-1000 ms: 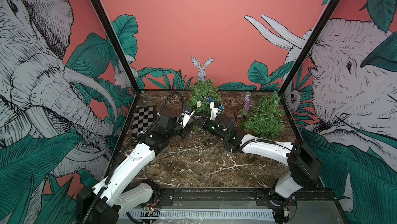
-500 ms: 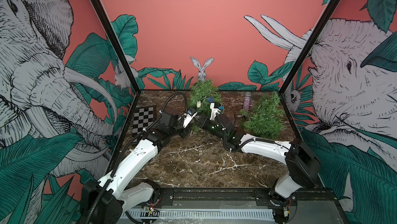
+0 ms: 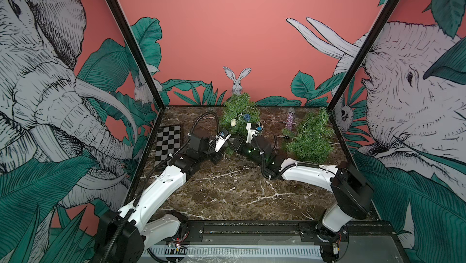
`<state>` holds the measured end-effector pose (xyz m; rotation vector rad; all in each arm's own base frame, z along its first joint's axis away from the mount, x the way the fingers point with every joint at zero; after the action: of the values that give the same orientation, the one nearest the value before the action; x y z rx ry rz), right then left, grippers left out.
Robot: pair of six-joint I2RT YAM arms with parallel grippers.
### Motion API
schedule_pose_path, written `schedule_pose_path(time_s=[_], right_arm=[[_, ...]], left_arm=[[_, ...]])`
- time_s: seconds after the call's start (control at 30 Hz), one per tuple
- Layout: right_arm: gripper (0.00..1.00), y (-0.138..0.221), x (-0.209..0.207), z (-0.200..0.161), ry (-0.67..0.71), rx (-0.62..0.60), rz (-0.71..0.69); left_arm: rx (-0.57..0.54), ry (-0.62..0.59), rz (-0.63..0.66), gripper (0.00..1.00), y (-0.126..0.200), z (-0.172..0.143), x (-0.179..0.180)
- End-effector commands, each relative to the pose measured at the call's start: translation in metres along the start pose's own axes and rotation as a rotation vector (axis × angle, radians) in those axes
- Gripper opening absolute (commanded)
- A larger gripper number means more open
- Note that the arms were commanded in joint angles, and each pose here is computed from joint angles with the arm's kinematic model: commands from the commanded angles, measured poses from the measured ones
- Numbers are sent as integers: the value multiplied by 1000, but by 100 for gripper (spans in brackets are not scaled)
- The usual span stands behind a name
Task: Wrap string light around the christmas tree
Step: Wrap the light string around the Christmas tree.
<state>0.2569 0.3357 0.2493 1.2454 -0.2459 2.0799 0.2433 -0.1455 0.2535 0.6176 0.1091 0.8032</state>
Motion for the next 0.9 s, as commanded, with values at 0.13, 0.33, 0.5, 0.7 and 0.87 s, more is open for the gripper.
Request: schedule_pose_path(time_s=[0.13, 0.33, 0.5, 0.7, 0.87], right_arm=[[62, 30, 17, 11, -46, -15, 63], [64, 42, 8, 16, -23, -8, 28], [64, 54, 2, 20, 26, 4, -18], [64, 65, -7, 21, 39, -8, -41], [64, 80, -20, 19, 75, -24, -110]], left_arm=[[-24, 153, 123, 0, -15, -7, 23], [30, 137, 161, 0, -26, -19, 26], [60, 151, 146, 0, -36, -24, 26], [55, 210, 131, 16, -39, -21, 26], [93, 238, 155, 34, -34, -24, 27]])
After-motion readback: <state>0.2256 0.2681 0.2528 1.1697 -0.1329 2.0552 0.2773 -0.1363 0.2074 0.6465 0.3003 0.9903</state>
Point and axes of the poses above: each gripper's point midway between its finger pads, its own y axis back along the fingers, its own x axis along the line the jaws close on, z = x × y, the point moved 9 cm from there along y, back along the fingers, and after that the axes turned 1 degree about y, right-handed, at the moved point
